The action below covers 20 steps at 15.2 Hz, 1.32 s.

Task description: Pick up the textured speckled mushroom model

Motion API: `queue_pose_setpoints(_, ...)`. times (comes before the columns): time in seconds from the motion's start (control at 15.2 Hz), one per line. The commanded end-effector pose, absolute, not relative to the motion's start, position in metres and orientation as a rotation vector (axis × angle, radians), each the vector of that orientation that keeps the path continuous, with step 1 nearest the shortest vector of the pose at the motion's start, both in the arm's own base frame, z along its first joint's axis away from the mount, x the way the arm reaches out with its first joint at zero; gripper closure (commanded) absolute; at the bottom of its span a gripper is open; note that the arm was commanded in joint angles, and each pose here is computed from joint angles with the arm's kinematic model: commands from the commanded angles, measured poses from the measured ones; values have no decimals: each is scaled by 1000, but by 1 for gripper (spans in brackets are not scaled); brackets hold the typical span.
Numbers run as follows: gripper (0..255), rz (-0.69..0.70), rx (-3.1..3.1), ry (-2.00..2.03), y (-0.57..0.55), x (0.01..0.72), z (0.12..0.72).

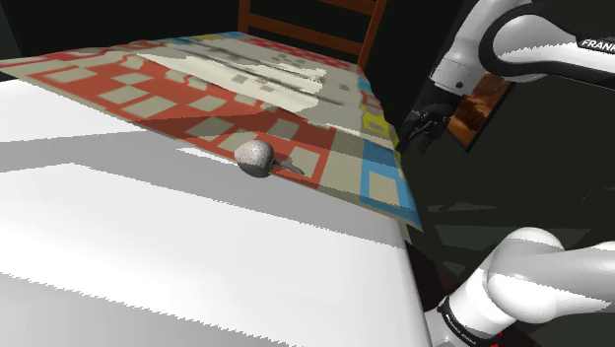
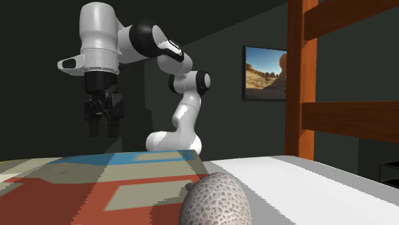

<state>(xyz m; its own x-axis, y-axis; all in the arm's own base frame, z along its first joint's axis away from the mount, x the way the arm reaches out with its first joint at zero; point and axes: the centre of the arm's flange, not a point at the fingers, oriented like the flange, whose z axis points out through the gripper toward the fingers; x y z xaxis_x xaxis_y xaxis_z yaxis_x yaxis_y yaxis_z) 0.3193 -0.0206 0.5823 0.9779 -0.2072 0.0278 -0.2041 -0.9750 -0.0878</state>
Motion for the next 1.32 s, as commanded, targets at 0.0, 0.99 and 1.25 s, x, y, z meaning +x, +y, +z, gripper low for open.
queue_pose_setpoints(0.0, 0, -56, -3040, 317, -21, 319, 582)
queue_pose_setpoints(0.99, 0, 67, -3175, 155, 174, 417, 612)
queue_pose_setpoints(1.25, 0, 101, -3208, 109, 228, 439, 615)
